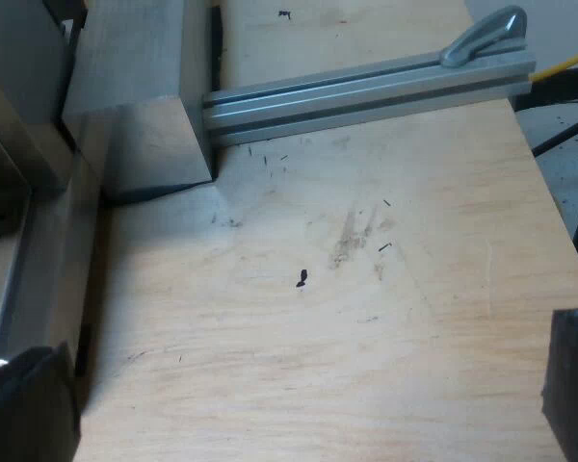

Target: Pour the beans into the coffee machine

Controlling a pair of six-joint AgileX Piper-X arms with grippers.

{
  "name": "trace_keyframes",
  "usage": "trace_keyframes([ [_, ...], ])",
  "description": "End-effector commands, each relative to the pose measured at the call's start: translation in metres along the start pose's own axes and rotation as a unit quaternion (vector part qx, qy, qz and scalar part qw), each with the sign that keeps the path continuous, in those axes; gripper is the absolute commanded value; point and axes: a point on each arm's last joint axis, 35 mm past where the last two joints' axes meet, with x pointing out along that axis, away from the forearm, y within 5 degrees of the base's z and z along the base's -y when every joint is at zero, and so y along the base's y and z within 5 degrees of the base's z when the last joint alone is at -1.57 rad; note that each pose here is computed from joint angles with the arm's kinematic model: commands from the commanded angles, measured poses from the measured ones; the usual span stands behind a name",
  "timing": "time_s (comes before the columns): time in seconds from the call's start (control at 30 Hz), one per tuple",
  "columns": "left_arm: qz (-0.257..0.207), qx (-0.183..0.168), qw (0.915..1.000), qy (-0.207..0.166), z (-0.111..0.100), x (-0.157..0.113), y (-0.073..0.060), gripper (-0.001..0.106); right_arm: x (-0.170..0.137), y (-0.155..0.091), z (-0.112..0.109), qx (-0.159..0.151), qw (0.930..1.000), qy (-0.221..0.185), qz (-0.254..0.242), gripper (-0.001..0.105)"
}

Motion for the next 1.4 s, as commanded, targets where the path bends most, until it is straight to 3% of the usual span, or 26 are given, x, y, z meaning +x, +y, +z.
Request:
trace_keyframes([
  [0.03, -0.031, 0.017, 0.9993, -0.009, 0.003, 0.0, -0.002, 0.03, -0.001, -0.001, 0.003, -0.005, 0.9999, -0.01, -0.002, 0.104],
  [0.6, -0.036, 0.025, 0.9989, -0.013, 0.004, 0.0, -0.003, 0.028, -0.001, -0.001, 0.003, -0.005, 0.9999, -0.01, -0.002, 0.104],
  [0.87, -0.039, 0.032, 0.9954, -0.081, 0.032, -0.018, -0.007, 0.028, -0.005, -0.002, 0.009, -0.005, 0.9998, -0.02, -0.004, 0.104],
  [1.13, -0.041, 0.035, 0.9916, -0.118, 0.056, -0.048, -0.013, 0.028, -0.01, -0.003, 0.015, -0.005, 0.9996, -0.028, -0.005, 0.104],
  [1.2, -0.043, 0.033, 0.9933, -0.102, 0.059, -0.053, -0.014, 0.028, -0.011, -0.003, 0.017, -0.004, 0.9995, -0.031, -0.005, 0.104],
  [1.33, -0.046, 0.025, 0.9983, -0.024, 0.064, -0.062, -0.016, 0.028, -0.013, -0.003, 0.019, -0.002, 0.9994, -0.036, -0.003, 0.104],
  [1.4, -0.056, 0.024, 0.998, -0.016, 0.073, -0.068, -0.018, 0.028, -0.013, -0.003, 0.02, 0.0, 0.9993, -0.037, -0.003, 0.104],
])
